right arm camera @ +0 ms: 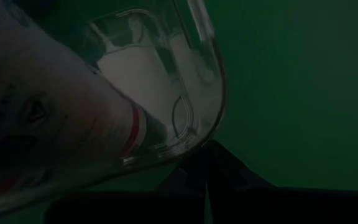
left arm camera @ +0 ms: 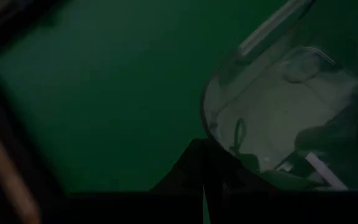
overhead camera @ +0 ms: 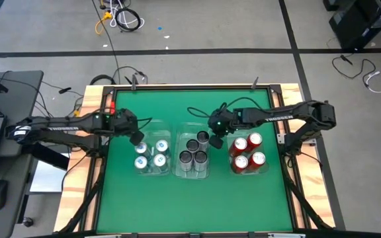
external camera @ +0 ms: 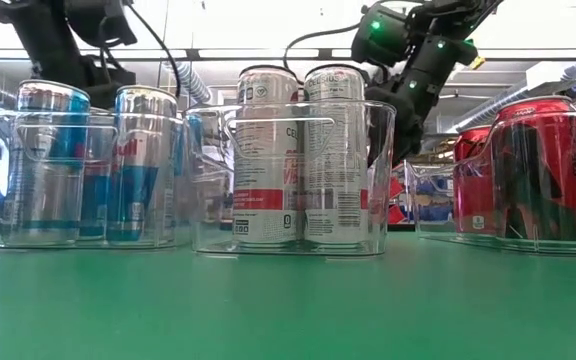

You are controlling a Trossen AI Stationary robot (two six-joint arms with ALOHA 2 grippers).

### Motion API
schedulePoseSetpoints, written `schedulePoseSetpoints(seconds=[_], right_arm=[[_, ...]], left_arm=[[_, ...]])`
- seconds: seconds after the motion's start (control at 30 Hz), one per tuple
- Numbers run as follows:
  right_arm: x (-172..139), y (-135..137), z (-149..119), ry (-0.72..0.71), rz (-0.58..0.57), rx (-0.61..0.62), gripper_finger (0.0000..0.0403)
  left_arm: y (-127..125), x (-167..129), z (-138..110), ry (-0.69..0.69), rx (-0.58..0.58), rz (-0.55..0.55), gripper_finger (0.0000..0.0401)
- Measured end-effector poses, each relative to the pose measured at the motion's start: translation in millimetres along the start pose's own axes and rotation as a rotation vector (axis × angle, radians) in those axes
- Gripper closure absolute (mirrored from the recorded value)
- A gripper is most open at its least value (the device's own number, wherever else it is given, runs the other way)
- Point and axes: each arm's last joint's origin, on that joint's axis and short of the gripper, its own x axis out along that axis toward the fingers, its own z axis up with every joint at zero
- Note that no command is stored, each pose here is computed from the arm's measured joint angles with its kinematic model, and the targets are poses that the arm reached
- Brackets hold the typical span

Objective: Sort soda cans
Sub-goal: Adjust the transparent bins

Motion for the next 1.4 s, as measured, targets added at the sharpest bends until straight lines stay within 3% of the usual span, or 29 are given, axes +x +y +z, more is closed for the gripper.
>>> schedulePoseSetpoints(seconds=[0.17,0.43,0.67,0.8,1.03,1.27,1.4], right_arm=[[1,-3,5,-0.045,0.008,-0.001,0.0403],[-3,-8,11,-0.074,0.004,-0.003,0.0403],[-55,-6,23,-0.159,-0.048,-0.038,0.0403],[-84,12,15,-0.224,0.018,-0.098,0.0403],[-103,64,-14,-0.167,0.206,-0.223,0.0403],[-97,110,-39,-0.107,0.316,-0.306,0.0403],[-84,125,-45,-0.077,0.327,-0.328,0.0403]], left_arm=[[-5,5,1,-0.040,0.005,-0.051,0.0401],[-4,0,7,-0.083,0.014,-0.021,0.0401],[9,-44,22,-0.174,0.015,-0.017,0.0401],[15,-67,17,-0.228,0.036,-0.183,0.0401],[10,-85,-8,-0.164,0.154,-0.528,0.0401],[-9,-95,-24,-0.070,0.327,-0.722,0.0401],[-22,-97,-35,0.015,0.383,-0.758,0.0401]])
